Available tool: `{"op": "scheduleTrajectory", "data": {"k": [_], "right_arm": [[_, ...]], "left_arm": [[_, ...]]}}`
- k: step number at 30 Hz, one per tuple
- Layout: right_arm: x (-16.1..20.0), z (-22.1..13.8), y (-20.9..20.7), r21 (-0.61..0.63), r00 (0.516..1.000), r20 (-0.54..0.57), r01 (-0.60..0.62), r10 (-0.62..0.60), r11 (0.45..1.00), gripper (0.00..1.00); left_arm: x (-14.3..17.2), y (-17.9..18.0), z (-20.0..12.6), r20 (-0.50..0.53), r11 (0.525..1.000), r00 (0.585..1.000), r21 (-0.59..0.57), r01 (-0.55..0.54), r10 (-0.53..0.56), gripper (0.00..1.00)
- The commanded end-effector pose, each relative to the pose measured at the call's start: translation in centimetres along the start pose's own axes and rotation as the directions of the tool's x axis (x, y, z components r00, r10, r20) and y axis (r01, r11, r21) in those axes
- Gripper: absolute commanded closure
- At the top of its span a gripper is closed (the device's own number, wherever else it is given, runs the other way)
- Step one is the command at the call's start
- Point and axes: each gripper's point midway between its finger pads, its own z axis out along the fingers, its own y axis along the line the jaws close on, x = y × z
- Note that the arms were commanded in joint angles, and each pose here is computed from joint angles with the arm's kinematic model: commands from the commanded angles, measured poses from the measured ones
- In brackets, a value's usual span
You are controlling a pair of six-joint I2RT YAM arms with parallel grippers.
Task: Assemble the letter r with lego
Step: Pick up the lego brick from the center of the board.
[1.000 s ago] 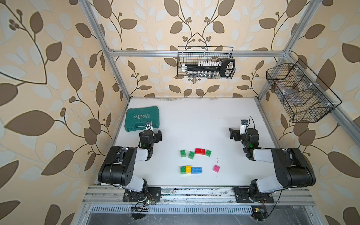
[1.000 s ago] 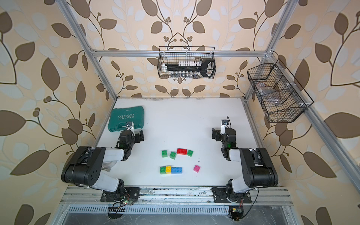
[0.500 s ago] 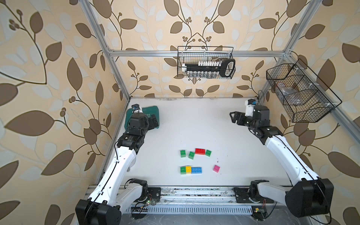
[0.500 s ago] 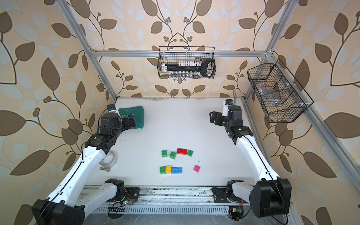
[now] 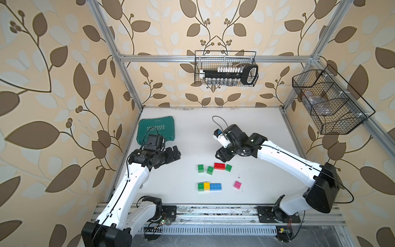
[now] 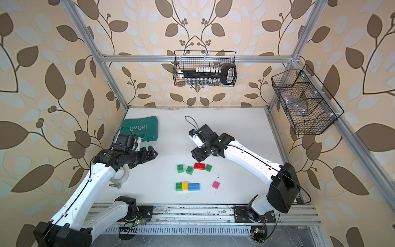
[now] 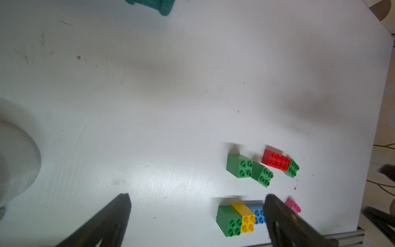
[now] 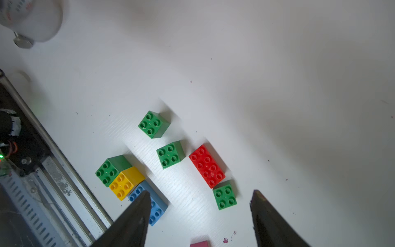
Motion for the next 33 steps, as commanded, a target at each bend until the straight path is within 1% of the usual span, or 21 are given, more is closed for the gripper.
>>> {"op": "scheduleTrajectory", "data": {"k": [1,4,7,10,12,16,18,20,22,25,29,33], "right_arm": [[0.7,1.7,0.5,0.018,0.992,-0.096,0.089,-0.087,0.996,0.32],[1.1,3.2,2.6,-0.044,0.975,-0.136,0.172,-0.176,0.984,0.34],[1.6,4.4,3.9,-0.069,0.958,-0.167,0.227,-0.235,0.972,0.34],[1.8,5.4,4.6,-0.091,0.946,-0.19,0.251,-0.264,0.964,0.38],[1.8,5.9,5.0,-0.106,0.939,-0.203,0.259,-0.276,0.96,0.4],[1.9,6.6,6.0,-0.134,0.932,-0.194,0.285,-0.307,0.949,0.42],[2.2,7.0,6.1,-0.142,0.924,-0.219,0.288,-0.314,0.947,0.42],[2.7,7.5,6.0,-0.148,0.912,-0.252,0.294,-0.323,0.944,0.43],[3.2,7.8,6.3,-0.166,0.901,-0.272,0.301,-0.337,0.939,0.44],[3.5,8.1,6.6,-0.181,0.902,-0.272,0.295,-0.336,0.938,0.44],[4.2,8.8,6.3,-0.173,0.889,-0.309,0.298,-0.339,0.939,0.45],[4.5,9.2,6.2,-0.175,0.885,-0.322,0.295,-0.337,0.939,0.45]], "left_arm": [[2.9,0.3,0.4,-0.091,0.997,0.994,0.026,0.067,-0.065,0.01],[2.5,0.0,-0.5,-0.042,0.997,0.997,0.043,0.06,-0.058,0.01],[2.1,0.6,-1.4,-0.001,0.999,0.999,0.01,0.033,-0.033,0.01],[2.2,0.6,-2.2,0.007,1.0,1.0,0.005,0.014,-0.014,0.01],[2.3,0.9,-2.8,0.029,1.0,0.999,0.001,0.024,-0.024,0.01],[2.0,0.7,-4.3,0.129,0.999,0.991,0.041,0.014,-0.019,0.01],[1.8,0.7,-4.9,0.177,0.998,0.984,0.058,0.01,-0.02,0.01],[1.8,0.7,-5.2,0.204,0.997,0.979,0.077,0.007,-0.023,0.01],[1.7,0.6,-5.2,0.213,0.997,0.977,0.083,0.004,-0.022,0.01],[1.8,0.7,-4.9,0.202,0.997,0.979,0.078,0.006,-0.022,0.01],[1.8,0.6,-4.6,0.186,0.997,0.982,0.074,0.007,-0.02,0.01],[1.9,0.6,-4.2,0.174,0.998,0.985,0.07,0.001,-0.013,0.01]]}}
